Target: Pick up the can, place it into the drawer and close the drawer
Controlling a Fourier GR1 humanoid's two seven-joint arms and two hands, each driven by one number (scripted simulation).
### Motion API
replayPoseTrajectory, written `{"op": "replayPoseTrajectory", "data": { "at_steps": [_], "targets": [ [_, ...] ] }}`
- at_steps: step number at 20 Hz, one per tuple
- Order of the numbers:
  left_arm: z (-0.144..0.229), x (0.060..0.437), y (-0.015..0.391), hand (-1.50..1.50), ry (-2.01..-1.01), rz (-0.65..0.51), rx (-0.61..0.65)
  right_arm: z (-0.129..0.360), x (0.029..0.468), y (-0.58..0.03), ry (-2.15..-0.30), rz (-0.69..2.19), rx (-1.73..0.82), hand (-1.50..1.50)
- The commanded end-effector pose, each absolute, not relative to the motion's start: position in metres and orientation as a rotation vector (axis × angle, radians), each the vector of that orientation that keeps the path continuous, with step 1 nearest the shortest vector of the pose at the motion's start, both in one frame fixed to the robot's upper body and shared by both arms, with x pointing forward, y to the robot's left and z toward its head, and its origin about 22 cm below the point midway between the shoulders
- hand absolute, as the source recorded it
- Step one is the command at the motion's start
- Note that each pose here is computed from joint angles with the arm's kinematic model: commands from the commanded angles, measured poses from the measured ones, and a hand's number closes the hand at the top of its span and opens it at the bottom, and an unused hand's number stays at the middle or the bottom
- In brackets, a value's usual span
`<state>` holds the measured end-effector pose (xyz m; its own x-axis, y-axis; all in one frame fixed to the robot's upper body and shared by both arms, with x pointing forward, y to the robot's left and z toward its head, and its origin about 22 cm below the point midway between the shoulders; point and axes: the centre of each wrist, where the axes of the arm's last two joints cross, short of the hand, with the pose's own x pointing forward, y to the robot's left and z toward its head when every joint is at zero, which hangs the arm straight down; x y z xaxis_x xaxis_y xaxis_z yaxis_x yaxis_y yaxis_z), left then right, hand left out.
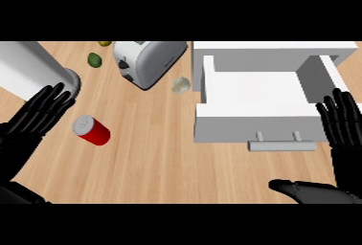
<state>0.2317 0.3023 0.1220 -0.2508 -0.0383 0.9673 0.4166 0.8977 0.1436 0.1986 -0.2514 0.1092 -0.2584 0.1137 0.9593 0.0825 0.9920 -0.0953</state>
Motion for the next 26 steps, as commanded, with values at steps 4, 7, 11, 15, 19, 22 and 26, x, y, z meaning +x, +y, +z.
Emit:
{"op": "replayPoseTrajectory", "data": {
  "at_steps": [4,7,11,15,19,22,26],
  "targets": [
    [0.125,0.227,0.319,-1.5,-1.706,-0.465,-0.341,0.115,0.181,-0.26,-1.771,0.027,-0.154,-1.5],
    [0.124,0.225,0.332,-1.5,-1.683,-0.416,-0.332,0.107,0.189,-0.274,-1.788,-0.004,-0.155,-1.5],
    [0.124,0.235,0.353,-1.5,-1.677,-0.372,-0.302,0.108,0.187,-0.278,-1.79,-0.003,-0.154,-1.5],
    [0.123,0.243,0.355,-1.5,-1.649,-0.36,-0.253,0.096,0.177,-0.296,-1.79,0.011,-0.16,-1.5],
    [0.106,0.252,0.325,-1.5,-1.648,-0.389,-0.264,0.089,0.177,-0.261,-1.782,0.011,-0.16,-1.5],
    [0.094,0.248,0.342,-1.5,-1.659,-0.367,-0.263,0.084,0.177,-0.284,-1.775,0.015,-0.18,-1.5],
    [0.075,0.266,0.343,-1.5,-1.616,-0.374,-0.268,0.072,0.161,-0.294,-1.781,0.017,-0.176,-1.5]
  ]
}}
